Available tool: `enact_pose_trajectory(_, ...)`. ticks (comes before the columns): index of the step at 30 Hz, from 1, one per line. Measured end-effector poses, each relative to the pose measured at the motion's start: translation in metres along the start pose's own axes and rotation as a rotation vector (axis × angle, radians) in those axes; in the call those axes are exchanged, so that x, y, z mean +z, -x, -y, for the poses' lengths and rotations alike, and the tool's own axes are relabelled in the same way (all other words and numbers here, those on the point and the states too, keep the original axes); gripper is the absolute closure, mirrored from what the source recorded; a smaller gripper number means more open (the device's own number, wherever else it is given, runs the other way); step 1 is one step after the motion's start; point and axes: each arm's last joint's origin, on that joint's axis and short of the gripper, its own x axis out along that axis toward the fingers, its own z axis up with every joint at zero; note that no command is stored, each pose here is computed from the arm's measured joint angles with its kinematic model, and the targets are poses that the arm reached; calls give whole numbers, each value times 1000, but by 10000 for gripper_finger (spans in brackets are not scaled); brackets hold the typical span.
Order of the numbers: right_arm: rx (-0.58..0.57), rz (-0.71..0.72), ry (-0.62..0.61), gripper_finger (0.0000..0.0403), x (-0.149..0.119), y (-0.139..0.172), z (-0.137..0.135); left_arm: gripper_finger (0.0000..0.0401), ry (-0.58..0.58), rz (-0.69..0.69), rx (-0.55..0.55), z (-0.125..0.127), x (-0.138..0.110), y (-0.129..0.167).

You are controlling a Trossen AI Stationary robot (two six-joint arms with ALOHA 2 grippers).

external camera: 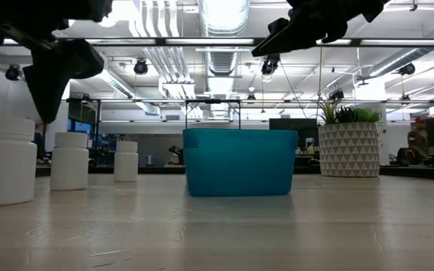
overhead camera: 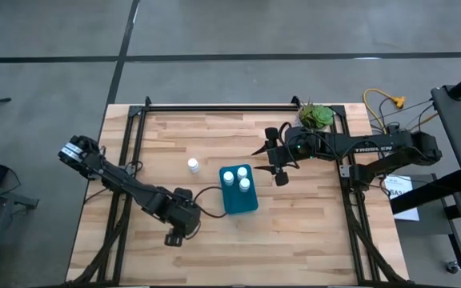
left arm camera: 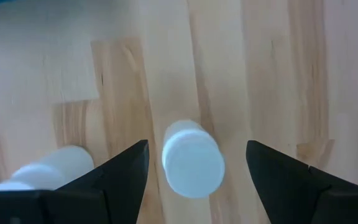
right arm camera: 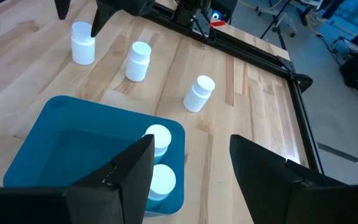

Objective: Pick and place pill bottles into a basket
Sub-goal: Put the white pill bottle into the blue bin

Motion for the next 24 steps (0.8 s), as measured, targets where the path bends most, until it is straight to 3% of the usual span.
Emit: enact_pose_trajectory(24, 1, -4, -5, 200, 0, 0, 0, 149, 47, -50, 21, -3, -11, -10)
